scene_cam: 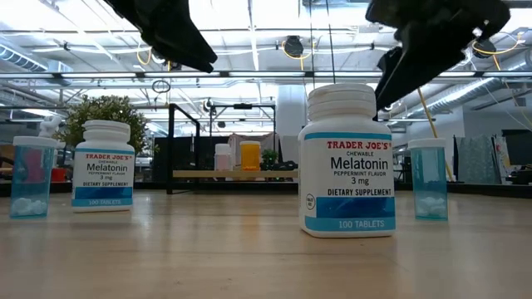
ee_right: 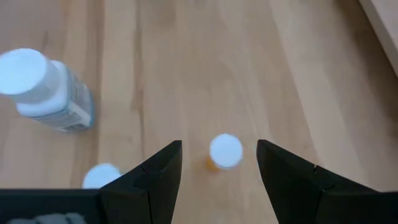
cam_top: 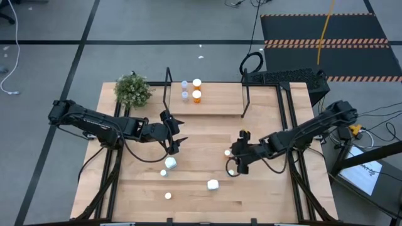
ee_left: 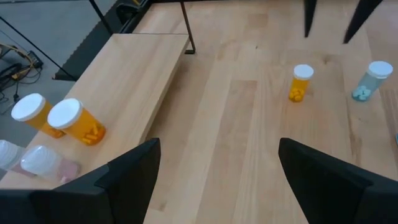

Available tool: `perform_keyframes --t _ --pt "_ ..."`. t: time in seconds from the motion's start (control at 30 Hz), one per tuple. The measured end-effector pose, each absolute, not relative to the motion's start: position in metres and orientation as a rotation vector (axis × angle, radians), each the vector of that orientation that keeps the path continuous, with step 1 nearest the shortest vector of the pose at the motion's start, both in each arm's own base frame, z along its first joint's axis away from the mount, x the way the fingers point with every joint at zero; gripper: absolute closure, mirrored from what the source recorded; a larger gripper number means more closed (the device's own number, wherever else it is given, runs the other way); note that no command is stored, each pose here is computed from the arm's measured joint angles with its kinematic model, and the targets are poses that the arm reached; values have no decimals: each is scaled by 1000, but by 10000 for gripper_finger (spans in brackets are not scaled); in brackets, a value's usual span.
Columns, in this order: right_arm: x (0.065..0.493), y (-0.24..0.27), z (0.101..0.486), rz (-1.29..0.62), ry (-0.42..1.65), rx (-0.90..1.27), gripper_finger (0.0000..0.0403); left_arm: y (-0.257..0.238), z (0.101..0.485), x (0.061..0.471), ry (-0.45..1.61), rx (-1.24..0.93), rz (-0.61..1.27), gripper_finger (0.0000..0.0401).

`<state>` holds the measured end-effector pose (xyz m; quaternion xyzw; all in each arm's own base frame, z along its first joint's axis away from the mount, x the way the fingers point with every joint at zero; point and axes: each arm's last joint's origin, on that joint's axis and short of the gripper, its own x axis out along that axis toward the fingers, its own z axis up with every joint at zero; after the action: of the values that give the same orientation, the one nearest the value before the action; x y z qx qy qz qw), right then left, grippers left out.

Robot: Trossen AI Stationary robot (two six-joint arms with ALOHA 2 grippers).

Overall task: Pick and place medicine bottles onto shelf by color
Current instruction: Put the right small orange pill bottle on the shelf

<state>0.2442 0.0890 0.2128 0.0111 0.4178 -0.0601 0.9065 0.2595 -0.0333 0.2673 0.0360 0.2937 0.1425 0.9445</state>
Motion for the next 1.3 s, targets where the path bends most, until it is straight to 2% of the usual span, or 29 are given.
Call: perform_keyframes --t 0.63,1.3 --pt "266 83 179 -134 956 -24 143 -32 267 260 602 97 288 73" --pt "266 64 160 -72 954 65 213 -30 268 260 598 93 294 73"
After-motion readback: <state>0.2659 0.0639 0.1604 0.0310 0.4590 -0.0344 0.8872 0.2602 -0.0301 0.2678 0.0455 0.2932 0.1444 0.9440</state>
